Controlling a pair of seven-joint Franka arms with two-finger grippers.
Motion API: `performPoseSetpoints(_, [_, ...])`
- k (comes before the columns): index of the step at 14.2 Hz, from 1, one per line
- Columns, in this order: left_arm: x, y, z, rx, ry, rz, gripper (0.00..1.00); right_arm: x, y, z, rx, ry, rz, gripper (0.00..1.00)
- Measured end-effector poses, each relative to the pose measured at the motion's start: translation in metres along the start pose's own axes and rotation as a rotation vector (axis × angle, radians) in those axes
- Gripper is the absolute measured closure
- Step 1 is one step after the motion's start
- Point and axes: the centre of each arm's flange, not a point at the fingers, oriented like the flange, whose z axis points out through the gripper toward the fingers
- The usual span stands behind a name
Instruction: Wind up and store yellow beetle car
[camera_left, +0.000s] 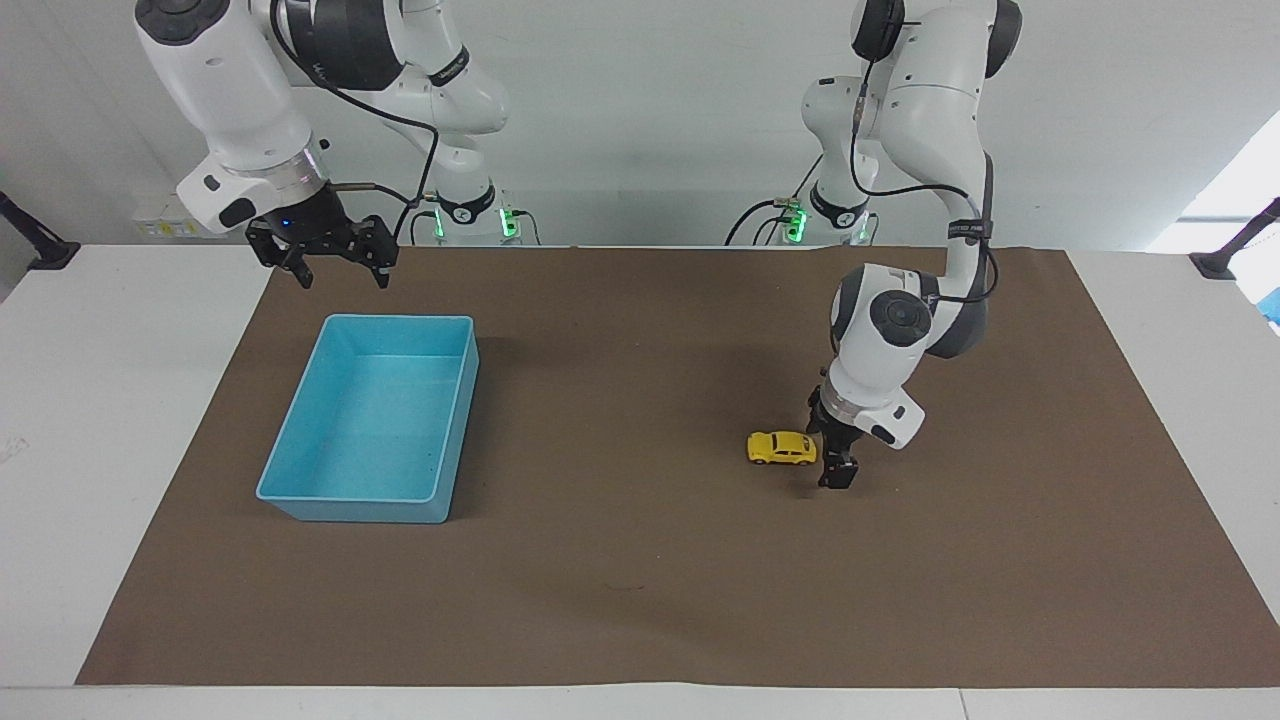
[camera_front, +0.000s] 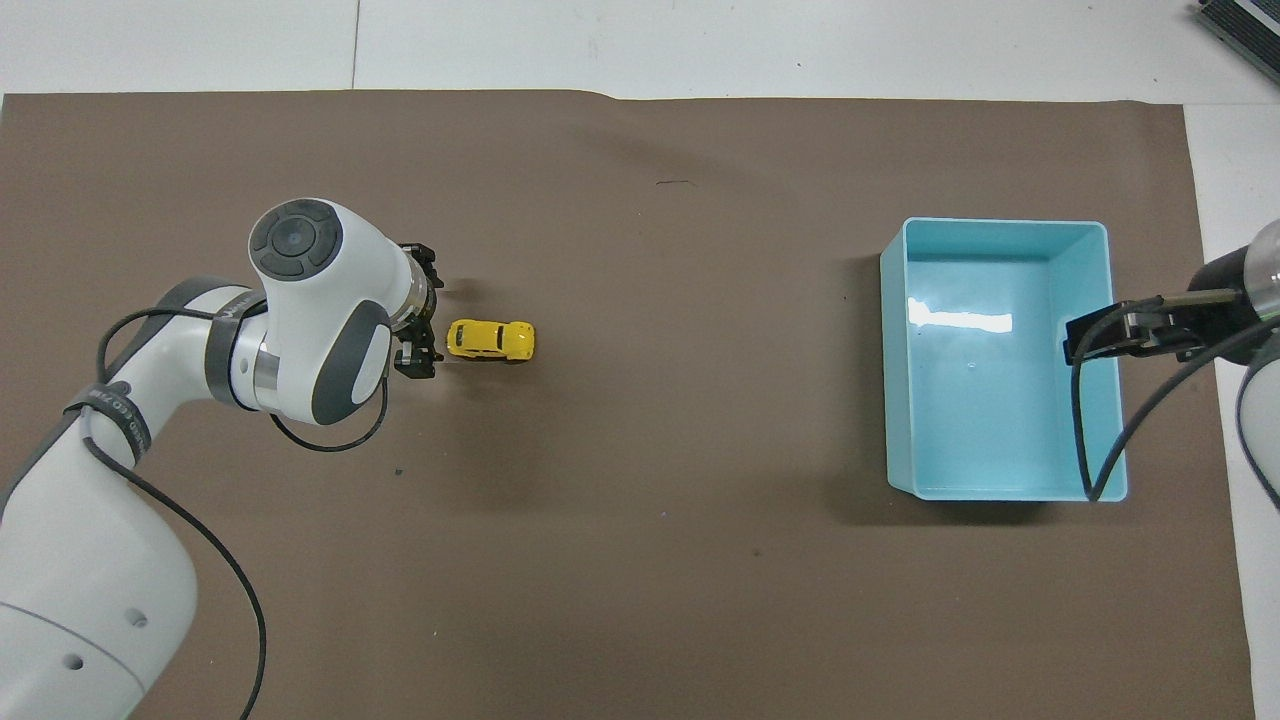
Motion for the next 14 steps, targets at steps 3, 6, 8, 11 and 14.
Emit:
performPoseSetpoints(3, [-0.002, 0.004, -0.025, 0.000, 0.003, 0.002, 0.00, 0.000, 0.000, 0.000, 0.000, 0.000, 0.000, 0.00])
performPoseSetpoints(6, [-0.002, 0.004, -0.026, 0.000, 0.004, 0.001, 0.00, 0.000, 0.000, 0.000, 0.000, 0.000, 0.000, 0.00])
performPoseSetpoints(8, [0.000, 0.005, -0.027, -0.002, 0.004, -0.001, 0.00, 0.000, 0.000, 0.000, 0.000, 0.000, 0.000, 0.00])
performPoseSetpoints(11, [0.000, 0.007, -0.029, -0.008, 0.003, -0.003, 0.00, 0.000, 0.000, 0.000, 0.000, 0.000, 0.000, 0.00])
performPoseSetpoints(14, [0.002, 0.012, -0.041, -0.031, -0.001, -0.008, 0.00, 0.000, 0.000, 0.000, 0.000, 0.000, 0.000, 0.00])
